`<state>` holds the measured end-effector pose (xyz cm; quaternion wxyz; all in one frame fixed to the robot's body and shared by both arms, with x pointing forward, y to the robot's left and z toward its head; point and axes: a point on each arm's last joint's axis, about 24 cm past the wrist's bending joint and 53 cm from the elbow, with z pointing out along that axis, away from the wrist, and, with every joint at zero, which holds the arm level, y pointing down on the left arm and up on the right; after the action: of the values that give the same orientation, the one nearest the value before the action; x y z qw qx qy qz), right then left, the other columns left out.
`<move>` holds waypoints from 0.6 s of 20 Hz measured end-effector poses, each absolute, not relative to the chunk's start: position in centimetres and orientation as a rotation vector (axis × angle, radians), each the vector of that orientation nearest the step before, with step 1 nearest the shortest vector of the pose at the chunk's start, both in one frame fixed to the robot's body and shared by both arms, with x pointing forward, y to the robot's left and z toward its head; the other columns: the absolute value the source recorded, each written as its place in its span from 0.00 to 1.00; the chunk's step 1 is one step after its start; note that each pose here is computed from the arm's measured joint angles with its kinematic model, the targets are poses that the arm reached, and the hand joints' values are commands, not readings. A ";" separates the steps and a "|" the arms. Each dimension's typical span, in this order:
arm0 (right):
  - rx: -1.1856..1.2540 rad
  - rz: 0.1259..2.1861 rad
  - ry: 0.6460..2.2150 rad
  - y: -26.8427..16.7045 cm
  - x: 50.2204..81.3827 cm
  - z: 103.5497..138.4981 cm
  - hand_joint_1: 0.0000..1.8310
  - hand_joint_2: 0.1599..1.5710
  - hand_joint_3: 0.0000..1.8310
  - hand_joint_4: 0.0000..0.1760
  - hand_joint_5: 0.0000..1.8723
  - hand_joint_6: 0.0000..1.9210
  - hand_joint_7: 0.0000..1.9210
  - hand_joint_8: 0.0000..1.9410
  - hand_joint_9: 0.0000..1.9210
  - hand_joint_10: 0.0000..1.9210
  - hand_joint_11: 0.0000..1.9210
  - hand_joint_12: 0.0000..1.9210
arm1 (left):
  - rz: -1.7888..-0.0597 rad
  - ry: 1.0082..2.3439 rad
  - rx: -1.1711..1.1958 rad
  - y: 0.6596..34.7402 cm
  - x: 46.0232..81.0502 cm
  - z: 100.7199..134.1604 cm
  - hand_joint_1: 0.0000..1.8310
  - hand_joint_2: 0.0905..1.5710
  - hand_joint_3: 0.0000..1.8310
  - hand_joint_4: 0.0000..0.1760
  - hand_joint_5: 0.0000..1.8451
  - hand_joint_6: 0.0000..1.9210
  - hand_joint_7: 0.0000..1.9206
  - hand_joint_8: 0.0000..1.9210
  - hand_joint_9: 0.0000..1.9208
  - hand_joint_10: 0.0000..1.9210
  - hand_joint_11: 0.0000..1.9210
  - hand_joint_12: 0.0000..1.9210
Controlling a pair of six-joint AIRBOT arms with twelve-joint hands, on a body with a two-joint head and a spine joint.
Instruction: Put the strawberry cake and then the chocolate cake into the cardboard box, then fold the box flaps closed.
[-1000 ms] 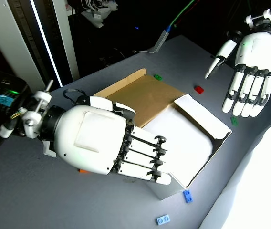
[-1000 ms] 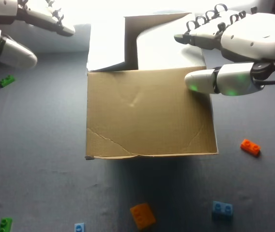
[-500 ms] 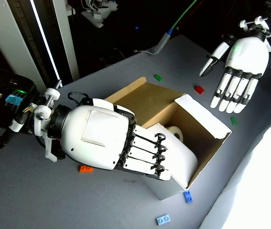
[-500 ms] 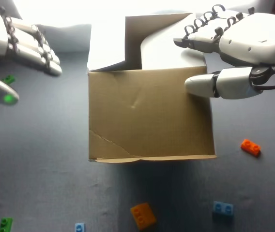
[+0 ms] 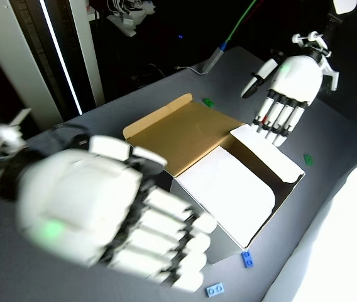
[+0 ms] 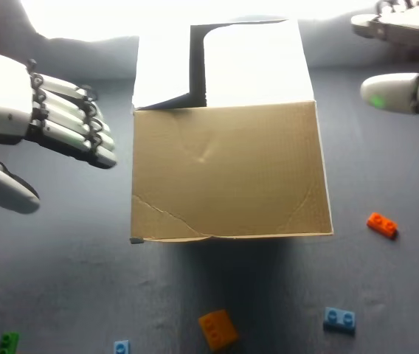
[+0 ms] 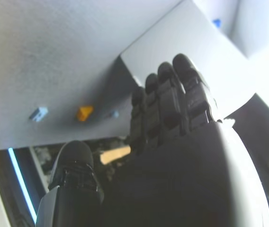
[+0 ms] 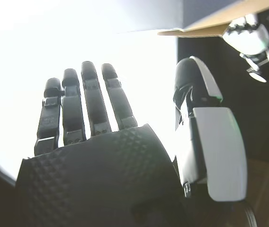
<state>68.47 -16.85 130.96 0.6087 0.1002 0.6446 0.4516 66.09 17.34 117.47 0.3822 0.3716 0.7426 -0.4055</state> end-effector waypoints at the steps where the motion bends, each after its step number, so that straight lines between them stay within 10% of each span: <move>1: 0.307 1.083 1.486 -18.3 67.9 130.6 0.00 0.79 0.00 0.00 0.07 0.00 0.11 0.00 0.09 0.01 0.00 0.10 | -1.053 1.897 0.958 17.0 65.3 117.2 0.00 0.82 0.00 0.00 0.13 0.00 0.12 0.00 0.12 0.00 0.00 0.34; 12: 0.394 0.988 1.522 -24.1 65.9 129.4 0.00 0.79 0.00 0.00 0.08 0.00 0.12 0.00 0.08 0.00 0.00 0.12 | -1.125 1.945 1.042 14.6 60.7 114.5 0.00 0.82 0.00 0.00 0.13 0.00 0.12 0.00 0.12 0.00 0.00 0.34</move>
<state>65.87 -24.14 129.41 0.5989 0.1701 0.6564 0.4261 60.71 14.63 114.54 0.3264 0.3978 0.7422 -0.4294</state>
